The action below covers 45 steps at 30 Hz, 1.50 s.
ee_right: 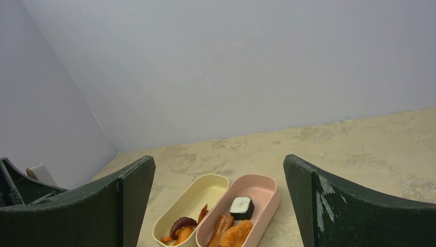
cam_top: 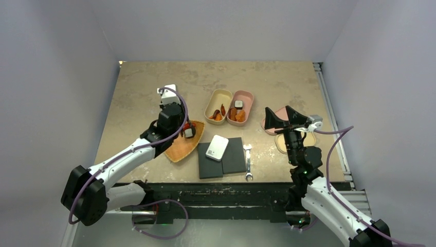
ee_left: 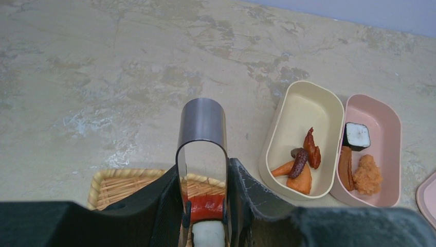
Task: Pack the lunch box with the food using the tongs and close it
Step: Pick up the fake food from the plate.
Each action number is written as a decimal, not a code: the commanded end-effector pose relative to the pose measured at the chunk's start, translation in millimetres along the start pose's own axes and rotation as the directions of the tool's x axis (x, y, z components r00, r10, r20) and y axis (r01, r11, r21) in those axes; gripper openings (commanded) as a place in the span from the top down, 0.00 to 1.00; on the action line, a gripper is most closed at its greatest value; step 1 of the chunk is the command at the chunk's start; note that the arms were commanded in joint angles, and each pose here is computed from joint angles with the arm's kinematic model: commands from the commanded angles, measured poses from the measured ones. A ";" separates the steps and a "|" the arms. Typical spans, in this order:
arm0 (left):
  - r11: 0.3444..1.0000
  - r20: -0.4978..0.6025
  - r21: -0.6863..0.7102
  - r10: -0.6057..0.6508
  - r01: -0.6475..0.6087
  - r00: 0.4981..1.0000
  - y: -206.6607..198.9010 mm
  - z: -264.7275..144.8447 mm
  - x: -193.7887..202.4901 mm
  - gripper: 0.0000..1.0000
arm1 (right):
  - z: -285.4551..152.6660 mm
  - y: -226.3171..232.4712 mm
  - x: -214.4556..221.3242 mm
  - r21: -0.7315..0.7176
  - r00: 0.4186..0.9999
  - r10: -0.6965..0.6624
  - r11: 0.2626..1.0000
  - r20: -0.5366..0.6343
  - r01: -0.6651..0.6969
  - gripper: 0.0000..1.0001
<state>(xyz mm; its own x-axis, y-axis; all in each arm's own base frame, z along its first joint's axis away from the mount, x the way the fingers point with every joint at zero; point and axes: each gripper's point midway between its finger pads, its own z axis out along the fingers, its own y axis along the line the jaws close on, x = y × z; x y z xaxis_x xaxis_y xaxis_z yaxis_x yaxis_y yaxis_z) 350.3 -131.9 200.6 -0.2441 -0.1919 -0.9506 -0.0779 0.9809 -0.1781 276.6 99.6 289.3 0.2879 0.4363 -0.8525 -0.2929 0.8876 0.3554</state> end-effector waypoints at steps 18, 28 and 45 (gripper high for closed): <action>0.999 0.027 -0.001 -0.041 0.041 0.999 1.0 6.2 4.8 0.93 | 1.4 0.7 -5.8 0.002 1.000 0.012 1.000 0.027 -0.012 0.01; 0.998 0.055 0.015 -0.063 0.062 0.996 3.0 -5.8 -11.3 1.00 | 1.8 -0.3 -4.2 0.006 1.000 0.010 1.000 0.024 -0.010 0.01; 0.979 0.100 0.192 -0.091 0.071 0.991 -45.9 -21.3 -76.8 1.00 | 0.8 -4.7 -6.8 0.029 0.999 0.012 0.999 0.037 -0.013 0.01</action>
<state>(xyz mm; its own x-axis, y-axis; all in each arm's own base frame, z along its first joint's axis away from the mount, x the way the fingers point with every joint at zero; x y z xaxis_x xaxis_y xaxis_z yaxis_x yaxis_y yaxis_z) 340.2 -132.3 224.2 -0.2243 -0.2274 -0.9476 -0.0352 0.9736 -0.2253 278.7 100.4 285.7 0.2782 0.4310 -0.8584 -0.2874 0.8901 0.3538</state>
